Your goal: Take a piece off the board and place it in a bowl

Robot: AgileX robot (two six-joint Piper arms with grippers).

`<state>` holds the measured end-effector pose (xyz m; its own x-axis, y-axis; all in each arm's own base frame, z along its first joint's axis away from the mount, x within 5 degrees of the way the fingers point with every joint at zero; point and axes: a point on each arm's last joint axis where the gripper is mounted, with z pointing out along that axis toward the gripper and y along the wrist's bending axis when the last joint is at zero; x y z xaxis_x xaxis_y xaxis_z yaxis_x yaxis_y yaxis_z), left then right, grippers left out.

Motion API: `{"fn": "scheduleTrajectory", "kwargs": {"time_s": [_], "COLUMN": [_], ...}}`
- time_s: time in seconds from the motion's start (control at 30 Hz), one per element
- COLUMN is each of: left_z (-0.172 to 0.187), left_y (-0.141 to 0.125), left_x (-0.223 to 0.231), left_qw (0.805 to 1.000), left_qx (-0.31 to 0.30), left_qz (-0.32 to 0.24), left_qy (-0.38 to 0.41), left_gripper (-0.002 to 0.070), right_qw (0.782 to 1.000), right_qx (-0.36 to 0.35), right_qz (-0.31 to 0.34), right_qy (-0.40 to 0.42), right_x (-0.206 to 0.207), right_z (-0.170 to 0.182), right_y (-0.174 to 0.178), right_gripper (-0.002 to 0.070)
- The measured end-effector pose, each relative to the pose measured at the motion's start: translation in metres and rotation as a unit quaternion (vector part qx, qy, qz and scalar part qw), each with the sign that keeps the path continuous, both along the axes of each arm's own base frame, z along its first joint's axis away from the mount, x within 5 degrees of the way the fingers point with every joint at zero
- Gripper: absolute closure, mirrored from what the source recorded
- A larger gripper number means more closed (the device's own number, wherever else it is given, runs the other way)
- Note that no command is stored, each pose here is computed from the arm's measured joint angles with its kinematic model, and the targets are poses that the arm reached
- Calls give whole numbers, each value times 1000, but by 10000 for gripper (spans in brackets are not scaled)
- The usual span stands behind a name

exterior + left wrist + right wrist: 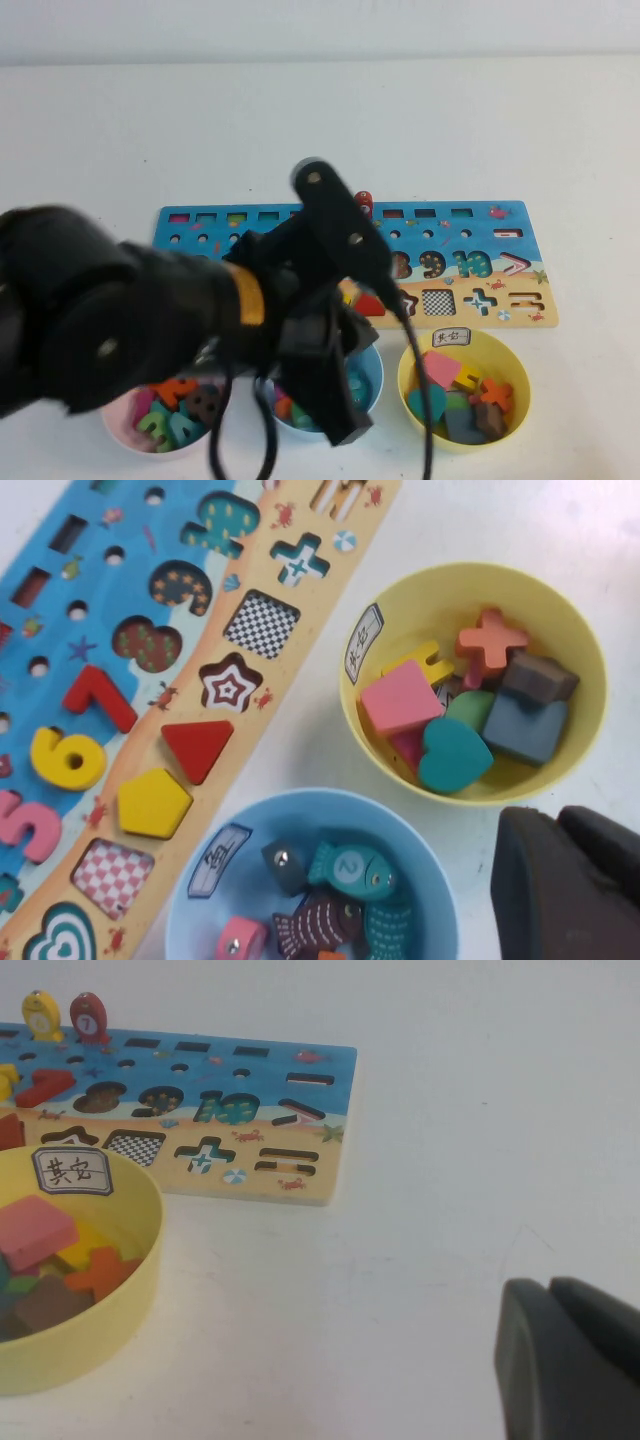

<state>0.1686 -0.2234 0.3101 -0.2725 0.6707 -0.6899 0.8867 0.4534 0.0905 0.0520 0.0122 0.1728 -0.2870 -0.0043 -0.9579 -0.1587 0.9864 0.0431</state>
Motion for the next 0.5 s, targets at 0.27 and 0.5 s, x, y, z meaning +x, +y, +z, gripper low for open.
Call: {"fn": "scheduleTrajectory", "kwargs": {"time_s": [0.27,0.5], "left_z": [-2,-20], "left_y": [69,114], "left_x": [-51,-83], "left_qw": [985,951], "left_qx": [-149,-260], "left_qz": [44,60], "left_qy": [-80,-156], "left_gripper": [676,676], "right_qw": [1000,1000], "right_qx": [0,1], "right_qz": [0,0], "right_qy": [0,0], "right_x": [0,0], "right_z": [0,0], "right_y": [0,0], "right_gripper": [694,694]}}
